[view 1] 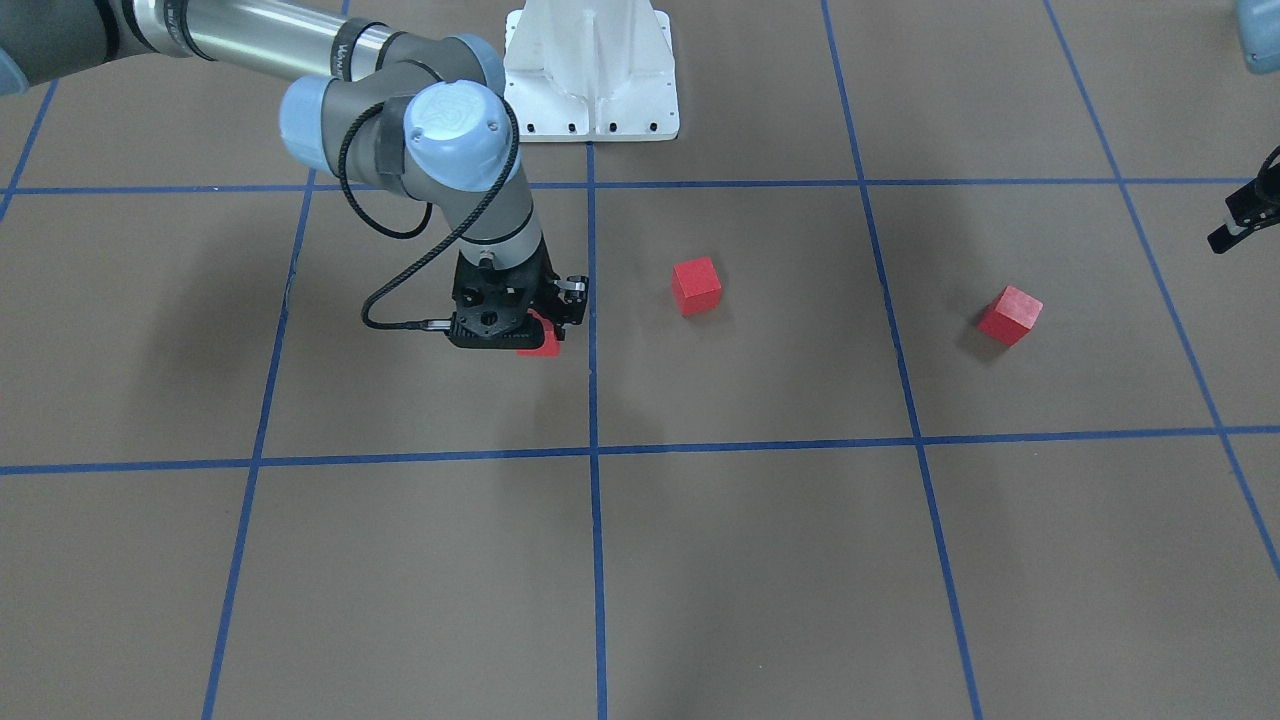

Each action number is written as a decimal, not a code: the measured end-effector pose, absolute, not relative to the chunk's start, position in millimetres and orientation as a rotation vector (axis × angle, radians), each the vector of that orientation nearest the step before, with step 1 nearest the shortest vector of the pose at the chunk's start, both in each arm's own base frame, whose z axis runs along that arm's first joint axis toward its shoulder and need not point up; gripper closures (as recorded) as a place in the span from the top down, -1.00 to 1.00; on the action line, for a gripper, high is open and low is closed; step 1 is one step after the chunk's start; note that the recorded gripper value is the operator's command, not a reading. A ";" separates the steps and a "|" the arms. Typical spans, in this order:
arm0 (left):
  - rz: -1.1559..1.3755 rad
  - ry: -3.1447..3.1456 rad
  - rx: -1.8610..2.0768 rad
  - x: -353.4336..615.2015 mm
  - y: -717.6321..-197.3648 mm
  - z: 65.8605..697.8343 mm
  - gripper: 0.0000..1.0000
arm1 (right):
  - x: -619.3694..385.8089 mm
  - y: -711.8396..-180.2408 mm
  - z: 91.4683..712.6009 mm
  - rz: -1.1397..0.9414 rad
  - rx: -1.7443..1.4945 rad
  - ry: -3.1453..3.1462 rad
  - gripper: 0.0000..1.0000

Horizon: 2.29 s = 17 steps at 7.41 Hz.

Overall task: Form red blocks into L shape at center
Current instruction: 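Carry the red cube with the right gripper to the table center and set it down, then open and raise the right gripper while the left gripper reaches for the middle red cube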

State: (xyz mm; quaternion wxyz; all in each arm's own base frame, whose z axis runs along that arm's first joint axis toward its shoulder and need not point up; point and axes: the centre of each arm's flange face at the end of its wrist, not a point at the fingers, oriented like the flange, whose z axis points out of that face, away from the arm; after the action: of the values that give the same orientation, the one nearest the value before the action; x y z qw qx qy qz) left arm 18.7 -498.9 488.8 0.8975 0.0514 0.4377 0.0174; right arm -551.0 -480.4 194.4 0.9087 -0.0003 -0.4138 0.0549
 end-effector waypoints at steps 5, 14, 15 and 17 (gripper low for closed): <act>0.042 0.906 0.093 23.8 -500.0 494.8 1.00 | -621.9 -448.9 193.2 0.070 0.033 -0.802 -1.00; 0.055 0.910 0.093 33.2 -499.6 489.4 1.00 | -627.4 -453.7 188.6 0.040 0.061 -0.820 1.00; 0.041 0.920 0.077 52.4 -500.3 475.1 1.00 | -609.2 -464.7 185.0 0.041 0.063 -0.846 1.00; -0.070 0.961 -0.010 146.7 -506.7 404.3 1.00 | -501.3 -500.3 217.9 0.062 0.034 -0.916 1.00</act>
State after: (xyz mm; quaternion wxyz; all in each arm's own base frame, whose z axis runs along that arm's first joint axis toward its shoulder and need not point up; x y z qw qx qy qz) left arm 146.7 -506.7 404.3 0.8861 -0.0049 0.4623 -0.0335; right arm -501.3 -500.3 217.9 0.8962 0.0162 -0.4423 0.0301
